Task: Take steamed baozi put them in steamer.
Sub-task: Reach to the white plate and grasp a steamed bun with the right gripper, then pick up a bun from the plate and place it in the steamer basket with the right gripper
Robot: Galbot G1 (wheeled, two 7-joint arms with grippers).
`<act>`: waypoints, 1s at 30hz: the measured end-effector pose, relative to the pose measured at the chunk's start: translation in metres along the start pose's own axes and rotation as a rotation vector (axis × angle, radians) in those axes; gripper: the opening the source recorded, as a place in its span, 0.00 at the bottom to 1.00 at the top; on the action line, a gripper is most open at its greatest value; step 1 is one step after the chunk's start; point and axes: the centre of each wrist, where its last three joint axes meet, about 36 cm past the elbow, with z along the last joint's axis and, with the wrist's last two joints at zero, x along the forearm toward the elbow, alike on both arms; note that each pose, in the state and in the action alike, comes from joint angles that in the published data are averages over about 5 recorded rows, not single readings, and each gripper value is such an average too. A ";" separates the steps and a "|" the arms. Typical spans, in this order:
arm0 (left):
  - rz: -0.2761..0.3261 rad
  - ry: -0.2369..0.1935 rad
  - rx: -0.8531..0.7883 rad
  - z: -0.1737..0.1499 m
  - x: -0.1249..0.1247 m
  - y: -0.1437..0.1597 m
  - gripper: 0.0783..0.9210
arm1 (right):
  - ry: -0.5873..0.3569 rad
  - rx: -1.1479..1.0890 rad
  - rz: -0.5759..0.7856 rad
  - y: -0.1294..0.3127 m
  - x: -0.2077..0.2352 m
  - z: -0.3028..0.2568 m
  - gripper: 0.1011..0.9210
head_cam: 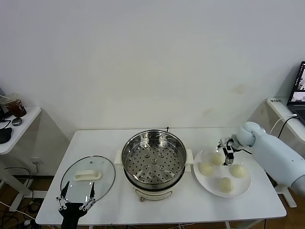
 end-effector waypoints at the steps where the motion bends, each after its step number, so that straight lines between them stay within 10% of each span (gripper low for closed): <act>1: -0.002 -0.001 -0.001 0.000 0.000 0.000 0.88 | 0.001 -0.002 0.000 -0.001 -0.002 -0.001 0.87; 30: -0.011 -0.015 -0.008 -0.001 -0.002 0.003 0.88 | 0.013 0.007 -0.038 -0.010 -0.002 -0.012 0.51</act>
